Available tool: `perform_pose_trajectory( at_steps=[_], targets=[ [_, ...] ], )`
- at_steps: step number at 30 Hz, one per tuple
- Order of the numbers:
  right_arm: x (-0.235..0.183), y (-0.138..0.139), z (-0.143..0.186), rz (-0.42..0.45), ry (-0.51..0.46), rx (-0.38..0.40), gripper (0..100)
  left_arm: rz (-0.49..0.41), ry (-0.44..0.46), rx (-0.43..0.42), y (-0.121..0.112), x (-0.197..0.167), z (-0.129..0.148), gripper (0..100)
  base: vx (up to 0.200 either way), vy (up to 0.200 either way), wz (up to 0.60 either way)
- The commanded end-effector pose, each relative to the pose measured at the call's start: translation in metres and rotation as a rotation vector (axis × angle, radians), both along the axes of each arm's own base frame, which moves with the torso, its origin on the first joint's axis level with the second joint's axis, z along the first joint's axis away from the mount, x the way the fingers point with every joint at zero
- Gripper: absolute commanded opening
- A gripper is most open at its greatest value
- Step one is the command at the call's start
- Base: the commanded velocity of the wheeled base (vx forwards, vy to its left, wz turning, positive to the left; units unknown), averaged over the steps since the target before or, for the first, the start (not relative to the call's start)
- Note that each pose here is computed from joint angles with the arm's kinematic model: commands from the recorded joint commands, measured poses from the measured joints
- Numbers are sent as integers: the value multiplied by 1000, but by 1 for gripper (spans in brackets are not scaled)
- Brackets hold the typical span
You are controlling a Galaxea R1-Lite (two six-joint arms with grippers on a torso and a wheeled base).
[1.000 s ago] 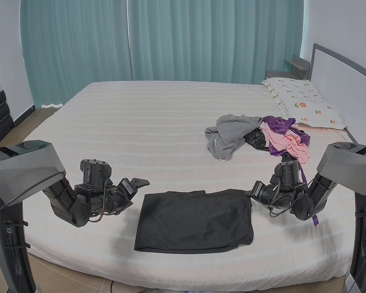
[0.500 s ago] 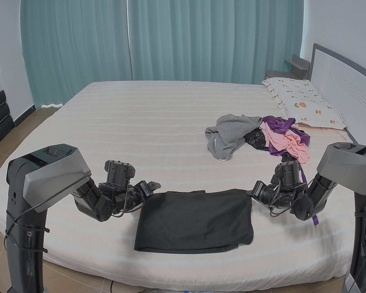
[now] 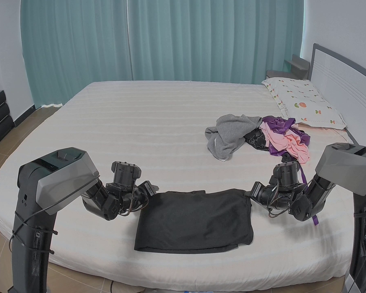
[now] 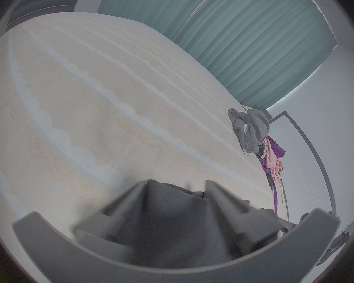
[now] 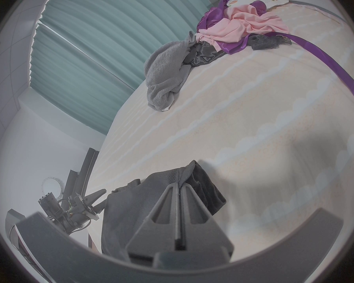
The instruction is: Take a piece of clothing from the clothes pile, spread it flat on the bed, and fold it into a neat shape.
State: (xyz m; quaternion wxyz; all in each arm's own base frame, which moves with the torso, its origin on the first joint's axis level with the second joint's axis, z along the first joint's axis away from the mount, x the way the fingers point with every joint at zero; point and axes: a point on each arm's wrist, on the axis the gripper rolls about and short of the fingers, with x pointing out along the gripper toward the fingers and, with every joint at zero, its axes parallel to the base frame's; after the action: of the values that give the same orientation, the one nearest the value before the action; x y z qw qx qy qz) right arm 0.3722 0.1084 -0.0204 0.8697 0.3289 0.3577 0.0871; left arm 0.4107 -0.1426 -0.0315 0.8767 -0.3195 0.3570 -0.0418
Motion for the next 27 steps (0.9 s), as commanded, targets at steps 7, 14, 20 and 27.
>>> perform_pose_trajectory(
  at_steps=[7,14,20,27],
  targets=[
    [1,-4,-1,-21,0,-10,0,37,-6,17,-1,0,-2,0,0,0,0],
    [6,-12,-3,-40,-3,-16,0,83,7,12,9,-1,-3,0,0,0,0],
    [12,-8,-9,-29,-5,-23,0,97,7,-2,10,0,-2,0,0,0,0],
    [13,-4,-13,-5,-4,-44,0,98,8,-5,10,0,-2,0,0,0,0]
  ],
)
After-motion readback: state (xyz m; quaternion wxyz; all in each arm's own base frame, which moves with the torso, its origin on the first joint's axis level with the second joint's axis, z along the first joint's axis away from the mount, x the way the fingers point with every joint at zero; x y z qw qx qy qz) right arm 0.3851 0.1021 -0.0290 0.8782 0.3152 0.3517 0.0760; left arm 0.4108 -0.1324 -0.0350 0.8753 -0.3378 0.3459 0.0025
